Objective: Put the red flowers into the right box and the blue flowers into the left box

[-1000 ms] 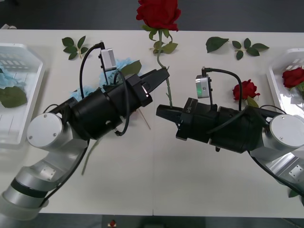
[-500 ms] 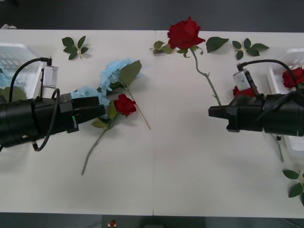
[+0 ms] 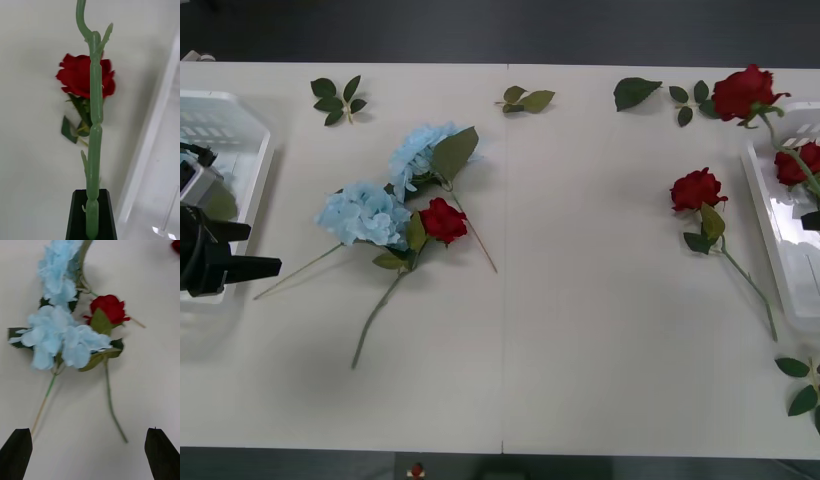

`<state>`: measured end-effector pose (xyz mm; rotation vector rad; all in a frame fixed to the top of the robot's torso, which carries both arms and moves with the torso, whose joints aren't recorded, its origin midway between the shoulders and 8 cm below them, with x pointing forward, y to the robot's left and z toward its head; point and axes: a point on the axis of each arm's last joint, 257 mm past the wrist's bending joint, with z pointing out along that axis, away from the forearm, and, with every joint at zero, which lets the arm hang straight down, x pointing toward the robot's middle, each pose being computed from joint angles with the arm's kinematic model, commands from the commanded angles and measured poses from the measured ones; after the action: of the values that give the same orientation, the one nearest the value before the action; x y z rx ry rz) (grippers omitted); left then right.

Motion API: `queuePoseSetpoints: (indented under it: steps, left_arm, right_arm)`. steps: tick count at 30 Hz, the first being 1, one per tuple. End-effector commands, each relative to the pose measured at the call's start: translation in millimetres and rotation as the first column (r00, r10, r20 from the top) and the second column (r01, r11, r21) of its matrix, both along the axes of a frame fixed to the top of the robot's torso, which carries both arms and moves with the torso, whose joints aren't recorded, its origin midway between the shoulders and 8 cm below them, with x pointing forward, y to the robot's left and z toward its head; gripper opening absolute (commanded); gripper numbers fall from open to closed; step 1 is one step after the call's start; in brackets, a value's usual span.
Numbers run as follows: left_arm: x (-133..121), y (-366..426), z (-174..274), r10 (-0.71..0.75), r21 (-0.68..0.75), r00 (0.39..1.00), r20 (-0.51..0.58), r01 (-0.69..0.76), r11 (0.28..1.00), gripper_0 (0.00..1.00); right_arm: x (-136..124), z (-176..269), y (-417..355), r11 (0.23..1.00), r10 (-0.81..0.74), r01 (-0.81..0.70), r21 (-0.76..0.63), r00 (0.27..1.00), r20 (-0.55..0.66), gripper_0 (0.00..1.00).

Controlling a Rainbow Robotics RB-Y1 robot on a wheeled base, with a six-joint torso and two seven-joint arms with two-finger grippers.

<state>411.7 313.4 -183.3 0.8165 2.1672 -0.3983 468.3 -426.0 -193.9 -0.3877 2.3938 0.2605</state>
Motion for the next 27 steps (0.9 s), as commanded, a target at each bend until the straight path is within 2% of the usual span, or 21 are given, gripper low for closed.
queuePoseSetpoints:
  steps: [1,6,10,12,18,23,24,27]
  left_arm:
    - [39,5,22,0.023,0.093,0.988,0.153,-0.037,0.995,1.00]
    - [72,9,17,0.063,0.185,0.964,0.258,-0.113,0.976,1.00]
    - [85,8,0,0.078,0.241,0.954,0.288,-0.151,0.959,1.00]
    - [86,13,-12,0.094,0.259,0.957,0.274,-0.167,0.951,1.00]
    - [73,20,-70,0.126,0.250,0.983,0.137,-0.157,0.955,1.00]
    - [77,16,-84,0.123,0.255,0.982,0.142,-0.156,0.954,1.00]
    - [79,13,-84,0.122,0.253,0.982,0.147,-0.157,0.955,1.00]
    - [87,8,-87,0.124,0.267,0.975,0.183,-0.171,0.948,1.00]
  right_arm:
    - [-5,-4,-54,0.992,-0.117,0.117,-0.046,0.993,-0.010,0.00]
    - [-25,-28,-109,0.972,-0.189,0.183,-0.147,0.981,-0.031,0.00]
    - [-28,-38,-133,0.957,-0.264,0.258,-0.136,0.964,-0.028,0.00]
    - [-23,-43,-142,0.948,-0.299,0.296,-0.119,0.954,-0.012,0.00]
    - [-4,-52,-175,0.914,-0.385,0.388,-0.122,0.922,0.049,0.00]
    - [-5,-53,-195,0.898,-0.391,0.398,-0.187,0.917,0.075,0.00]
    - [-7,-56,-198,0.896,-0.393,0.400,-0.192,0.917,0.073,0.03]
    - [-9,-58,-206,0.888,-0.407,0.414,-0.201,0.910,0.075,0.35]
